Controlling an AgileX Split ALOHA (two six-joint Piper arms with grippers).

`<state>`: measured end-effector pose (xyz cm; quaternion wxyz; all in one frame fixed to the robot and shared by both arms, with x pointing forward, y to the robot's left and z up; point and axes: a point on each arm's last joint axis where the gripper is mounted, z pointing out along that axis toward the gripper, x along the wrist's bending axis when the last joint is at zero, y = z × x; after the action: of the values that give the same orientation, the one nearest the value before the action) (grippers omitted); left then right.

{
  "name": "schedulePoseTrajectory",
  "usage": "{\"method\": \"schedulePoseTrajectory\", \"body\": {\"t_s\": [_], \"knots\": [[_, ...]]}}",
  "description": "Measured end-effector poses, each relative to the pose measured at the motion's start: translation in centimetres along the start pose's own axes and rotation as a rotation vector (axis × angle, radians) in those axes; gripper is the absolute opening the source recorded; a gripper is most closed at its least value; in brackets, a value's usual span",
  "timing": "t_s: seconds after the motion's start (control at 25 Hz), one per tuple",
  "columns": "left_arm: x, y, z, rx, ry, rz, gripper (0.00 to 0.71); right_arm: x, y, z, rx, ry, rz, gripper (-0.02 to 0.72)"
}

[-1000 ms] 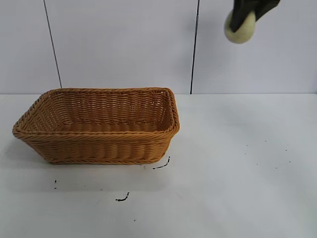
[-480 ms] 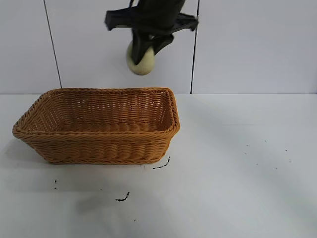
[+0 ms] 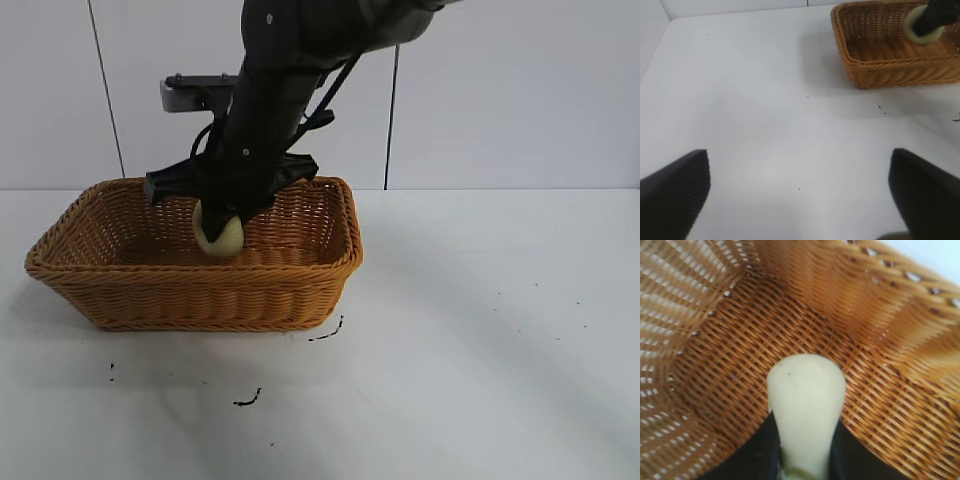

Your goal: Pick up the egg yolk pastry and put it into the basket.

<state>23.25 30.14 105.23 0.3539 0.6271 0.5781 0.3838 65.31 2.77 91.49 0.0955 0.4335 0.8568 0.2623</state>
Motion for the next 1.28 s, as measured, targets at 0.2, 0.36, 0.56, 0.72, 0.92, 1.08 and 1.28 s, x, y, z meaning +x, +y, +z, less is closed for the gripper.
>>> {"method": "schedulePoseTrajectory", "body": {"t_s": [0.2,0.36,0.56,0.72,0.92,1.08,1.28], "knots": [[0.0,0.0,0.0,0.000,0.000,0.000,0.697,-0.1,-0.5,1.0,0.017,0.000,0.003,0.183],[0.0,0.0,0.0,0.000,0.000,0.000,0.697,0.0,-0.7,0.9,0.042,0.001,0.006,0.482],[0.0,0.0,0.0,0.000,0.000,0.000,0.697,0.0,0.2,-1.4,0.031,-0.008,-0.011,0.676],[0.0,0.0,0.0,0.000,0.000,0.000,0.697,0.1,2.6,-6.2,-0.069,-0.023,-0.033,0.689],[0.0,0.0,0.0,0.000,0.000,0.000,0.697,-0.4,4.3,-12.2,-0.148,-0.040,-0.010,0.694],[0.0,0.0,0.0,0.000,0.000,0.000,0.697,-2.0,4.7,-15.0,-0.161,-0.063,0.040,0.695],[0.0,0.0,0.0,0.000,0.000,0.000,0.697,-7.0,4.2,-16.3,-0.137,-0.132,0.127,0.695]]}}
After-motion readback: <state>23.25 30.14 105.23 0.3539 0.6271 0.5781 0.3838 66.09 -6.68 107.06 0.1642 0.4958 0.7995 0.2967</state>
